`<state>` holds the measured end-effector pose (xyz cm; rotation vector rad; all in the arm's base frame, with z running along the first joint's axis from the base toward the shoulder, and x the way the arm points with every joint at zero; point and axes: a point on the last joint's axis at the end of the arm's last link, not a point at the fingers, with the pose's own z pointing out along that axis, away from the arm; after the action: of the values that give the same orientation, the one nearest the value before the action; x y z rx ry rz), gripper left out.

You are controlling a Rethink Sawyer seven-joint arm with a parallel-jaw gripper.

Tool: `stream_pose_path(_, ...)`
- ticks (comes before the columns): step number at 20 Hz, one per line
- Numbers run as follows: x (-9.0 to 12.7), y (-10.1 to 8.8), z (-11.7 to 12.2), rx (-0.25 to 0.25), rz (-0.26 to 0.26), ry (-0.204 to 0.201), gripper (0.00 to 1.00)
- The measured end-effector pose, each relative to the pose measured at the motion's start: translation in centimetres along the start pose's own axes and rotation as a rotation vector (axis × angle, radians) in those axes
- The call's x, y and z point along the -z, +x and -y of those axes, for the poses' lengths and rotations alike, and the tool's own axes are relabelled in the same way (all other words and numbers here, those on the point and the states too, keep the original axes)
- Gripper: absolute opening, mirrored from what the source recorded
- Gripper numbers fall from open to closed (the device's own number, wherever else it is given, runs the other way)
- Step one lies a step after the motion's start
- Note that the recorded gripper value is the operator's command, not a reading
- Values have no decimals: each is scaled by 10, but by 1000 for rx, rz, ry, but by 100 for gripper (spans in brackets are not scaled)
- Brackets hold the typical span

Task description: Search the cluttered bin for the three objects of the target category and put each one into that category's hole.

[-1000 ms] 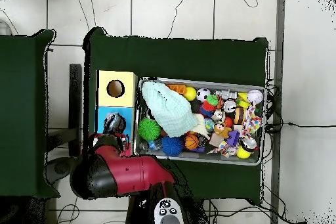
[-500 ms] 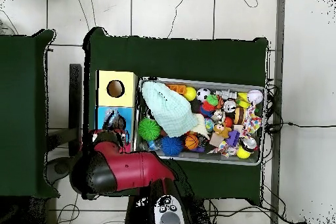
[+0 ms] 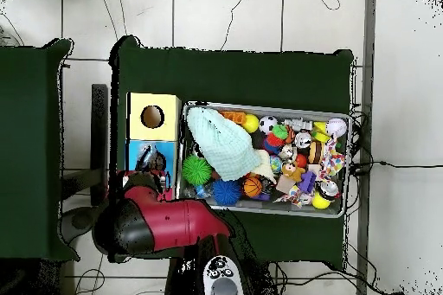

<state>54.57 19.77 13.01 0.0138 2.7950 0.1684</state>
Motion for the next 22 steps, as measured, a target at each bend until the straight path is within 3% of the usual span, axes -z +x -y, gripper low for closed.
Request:
stream_pose_path(13, -6, 6, 1, -3, -18, -1, 0)
stream_pose_path(22, 4, 5, 0, 2, -6, 1, 0)
